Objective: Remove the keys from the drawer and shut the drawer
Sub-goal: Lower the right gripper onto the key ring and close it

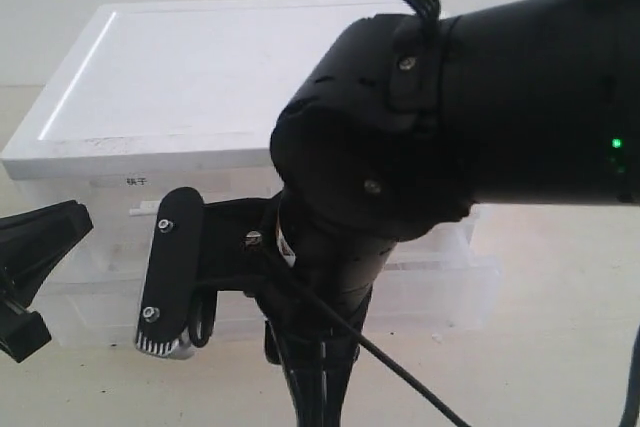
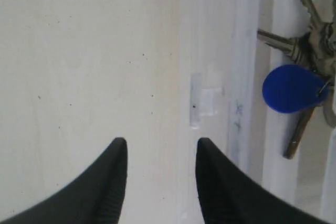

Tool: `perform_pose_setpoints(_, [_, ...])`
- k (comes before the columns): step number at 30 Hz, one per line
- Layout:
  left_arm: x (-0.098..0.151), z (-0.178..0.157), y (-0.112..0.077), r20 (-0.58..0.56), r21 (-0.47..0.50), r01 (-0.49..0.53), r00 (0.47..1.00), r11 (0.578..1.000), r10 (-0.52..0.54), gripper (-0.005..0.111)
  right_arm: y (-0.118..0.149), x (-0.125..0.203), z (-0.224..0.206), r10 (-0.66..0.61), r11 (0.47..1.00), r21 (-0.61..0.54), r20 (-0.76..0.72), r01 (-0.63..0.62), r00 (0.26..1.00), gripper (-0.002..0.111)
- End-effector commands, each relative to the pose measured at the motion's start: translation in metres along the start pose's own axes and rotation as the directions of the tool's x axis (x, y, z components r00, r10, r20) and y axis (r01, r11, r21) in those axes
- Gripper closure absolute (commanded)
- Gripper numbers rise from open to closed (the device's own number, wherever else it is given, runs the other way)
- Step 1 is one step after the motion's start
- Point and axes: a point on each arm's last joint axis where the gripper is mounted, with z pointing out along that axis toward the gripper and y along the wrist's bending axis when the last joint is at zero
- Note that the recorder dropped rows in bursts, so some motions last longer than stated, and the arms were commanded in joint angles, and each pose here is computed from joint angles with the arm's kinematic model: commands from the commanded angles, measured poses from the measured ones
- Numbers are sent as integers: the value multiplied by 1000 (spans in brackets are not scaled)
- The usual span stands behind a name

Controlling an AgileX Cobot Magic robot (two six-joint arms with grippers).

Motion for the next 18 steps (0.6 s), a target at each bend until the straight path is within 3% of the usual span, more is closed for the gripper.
perform_pose_setpoints(1, [-2, 1, -1, 17, 16, 1, 1000, 1000, -2, 102, 16, -15, -30, -141, 985, 118, 97, 130, 985, 70])
perform_pose_setpoints(2, [-2, 1, -1, 17, 16, 1, 1000, 1000, -2, 102, 19, -19, -40, -166, 974, 173, 124, 143, 978, 70])
perform_pose_setpoints(5, [0, 1, 0, -1, 7, 2, 1000, 1000, -2, 102, 11, -14, -43, -55, 974, 223, 107, 30, 993, 70])
perform_pose_setpoints(8, [1, 1, 0, -10, 9, -1, 1000, 1000, 1, 102, 3, -4, -30, -9, 980, 200, 10, 6, 1000, 70])
perform_pose_setpoints(18, [0, 1, -1, -3, 14, -2, 1000, 1000, 2, 102, -6, -7, 5, 0, 986, 169, -23, 4, 1000, 70])
